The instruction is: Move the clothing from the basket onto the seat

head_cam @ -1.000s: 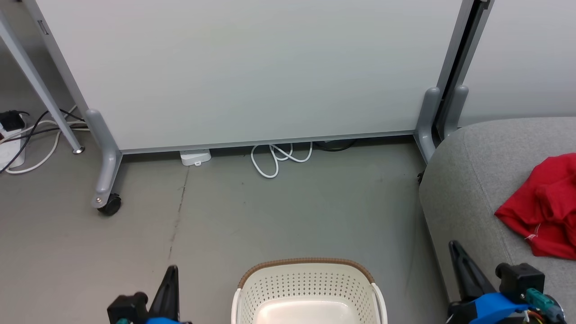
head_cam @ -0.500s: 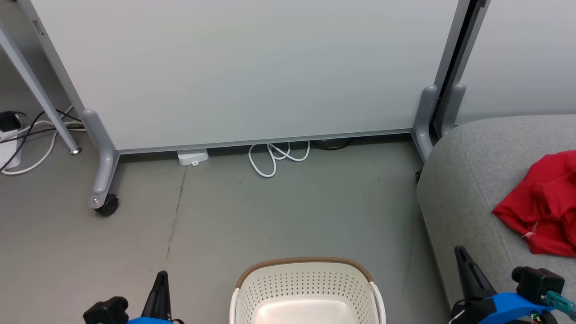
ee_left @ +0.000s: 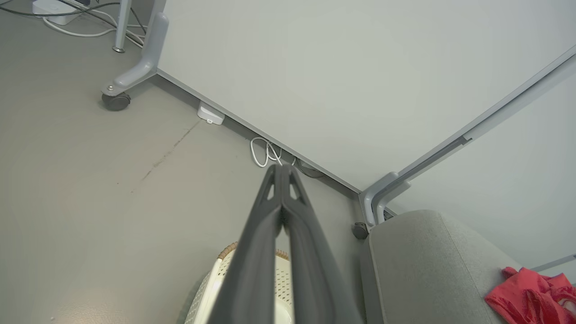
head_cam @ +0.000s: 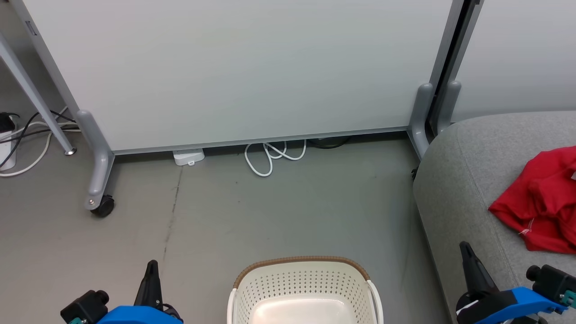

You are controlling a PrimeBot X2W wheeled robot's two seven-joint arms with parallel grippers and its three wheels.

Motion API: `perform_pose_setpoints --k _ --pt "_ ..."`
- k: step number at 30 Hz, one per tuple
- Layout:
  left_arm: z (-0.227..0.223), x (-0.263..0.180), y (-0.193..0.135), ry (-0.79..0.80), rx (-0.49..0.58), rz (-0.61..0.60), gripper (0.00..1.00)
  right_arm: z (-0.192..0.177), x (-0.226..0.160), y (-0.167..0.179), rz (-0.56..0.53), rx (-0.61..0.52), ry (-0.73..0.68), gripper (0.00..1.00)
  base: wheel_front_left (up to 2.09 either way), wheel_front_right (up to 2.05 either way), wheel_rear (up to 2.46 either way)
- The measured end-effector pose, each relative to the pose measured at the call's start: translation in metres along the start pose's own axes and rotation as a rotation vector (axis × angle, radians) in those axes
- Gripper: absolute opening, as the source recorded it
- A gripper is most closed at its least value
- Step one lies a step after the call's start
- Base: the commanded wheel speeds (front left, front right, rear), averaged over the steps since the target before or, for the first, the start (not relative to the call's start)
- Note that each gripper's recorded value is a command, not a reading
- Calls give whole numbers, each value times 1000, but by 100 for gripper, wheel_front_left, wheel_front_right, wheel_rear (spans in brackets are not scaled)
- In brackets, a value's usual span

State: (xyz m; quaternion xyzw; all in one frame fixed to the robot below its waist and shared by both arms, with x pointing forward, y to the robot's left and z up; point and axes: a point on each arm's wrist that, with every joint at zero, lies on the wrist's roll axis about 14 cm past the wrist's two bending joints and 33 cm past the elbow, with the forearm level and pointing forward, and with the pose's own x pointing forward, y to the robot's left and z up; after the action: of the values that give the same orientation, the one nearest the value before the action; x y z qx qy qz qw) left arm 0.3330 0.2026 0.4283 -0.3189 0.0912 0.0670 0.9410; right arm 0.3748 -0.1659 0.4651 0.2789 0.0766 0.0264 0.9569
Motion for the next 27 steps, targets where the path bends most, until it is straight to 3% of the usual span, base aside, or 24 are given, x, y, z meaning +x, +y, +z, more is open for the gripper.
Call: perform_pose_setpoints --k 27 --pt "22 14 -12 -30 -340 -27 0 18 4 -3 -9 369 -48 0 0 0 0"
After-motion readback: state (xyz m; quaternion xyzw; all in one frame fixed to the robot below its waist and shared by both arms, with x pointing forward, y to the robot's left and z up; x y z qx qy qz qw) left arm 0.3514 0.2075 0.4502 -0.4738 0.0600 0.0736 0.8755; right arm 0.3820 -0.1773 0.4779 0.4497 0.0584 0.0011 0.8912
